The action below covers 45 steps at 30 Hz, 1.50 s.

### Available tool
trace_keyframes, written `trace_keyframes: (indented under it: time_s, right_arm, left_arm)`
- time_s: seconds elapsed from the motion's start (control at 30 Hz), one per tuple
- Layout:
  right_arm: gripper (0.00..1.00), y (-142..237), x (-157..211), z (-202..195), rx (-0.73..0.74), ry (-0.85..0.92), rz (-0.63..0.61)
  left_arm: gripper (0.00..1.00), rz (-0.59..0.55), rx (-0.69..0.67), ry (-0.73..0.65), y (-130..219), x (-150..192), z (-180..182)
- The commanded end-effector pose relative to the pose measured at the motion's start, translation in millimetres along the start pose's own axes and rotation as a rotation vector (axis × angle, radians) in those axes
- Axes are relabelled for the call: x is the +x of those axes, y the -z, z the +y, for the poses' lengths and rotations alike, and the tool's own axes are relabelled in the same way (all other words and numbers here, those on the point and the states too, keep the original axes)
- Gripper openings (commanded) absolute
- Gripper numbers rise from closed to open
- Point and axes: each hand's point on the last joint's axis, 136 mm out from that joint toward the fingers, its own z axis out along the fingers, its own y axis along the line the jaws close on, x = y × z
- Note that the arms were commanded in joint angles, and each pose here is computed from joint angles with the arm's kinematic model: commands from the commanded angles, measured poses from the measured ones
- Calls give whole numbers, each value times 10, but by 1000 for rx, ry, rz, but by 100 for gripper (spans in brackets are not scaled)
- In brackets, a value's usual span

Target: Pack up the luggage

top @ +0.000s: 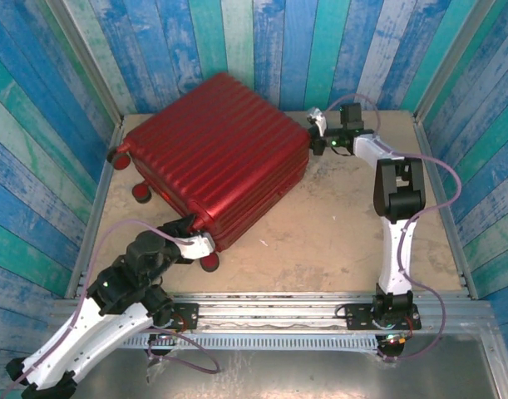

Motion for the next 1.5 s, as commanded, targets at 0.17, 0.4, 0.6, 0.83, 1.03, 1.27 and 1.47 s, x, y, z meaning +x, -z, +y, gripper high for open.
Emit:
trace_keyframes:
  time_s: [0.17, 0.4, 0.6, 0.83, 1.03, 1.27, 1.47]
  right_arm:
    - [0, -106, -166, -545, 222, 21, -39]
    - [0, -305, -295, -670, 156, -60, -109]
    - [0, -386, -271, -619, 126, -89, -110]
    - [54, -320, -307, -600, 162, -199, -73]
    - [70, 0, -423, -682, 347, -268, 2]
    - [61, 220, -636, -621, 415, -301, 26]
    - [58, -2, -833, -394, 240, -296, 21]
  left_arm:
    - [0, -197, 122, -2, 207, -241, -273]
    - [0, -240, 248, 33, 203, -276, -548]
    - [61, -236, 125, 111, 143, -272, -338]
    - [93, -264, -240, 504, 456, -326, 621]
    - [93, -72, -685, 1093, 1074, 98, 1636]
    - [93, 558, -960, 1189, 978, 578, 1575]
    - [94, 618, -725, 1422, 349, 747, 1322]
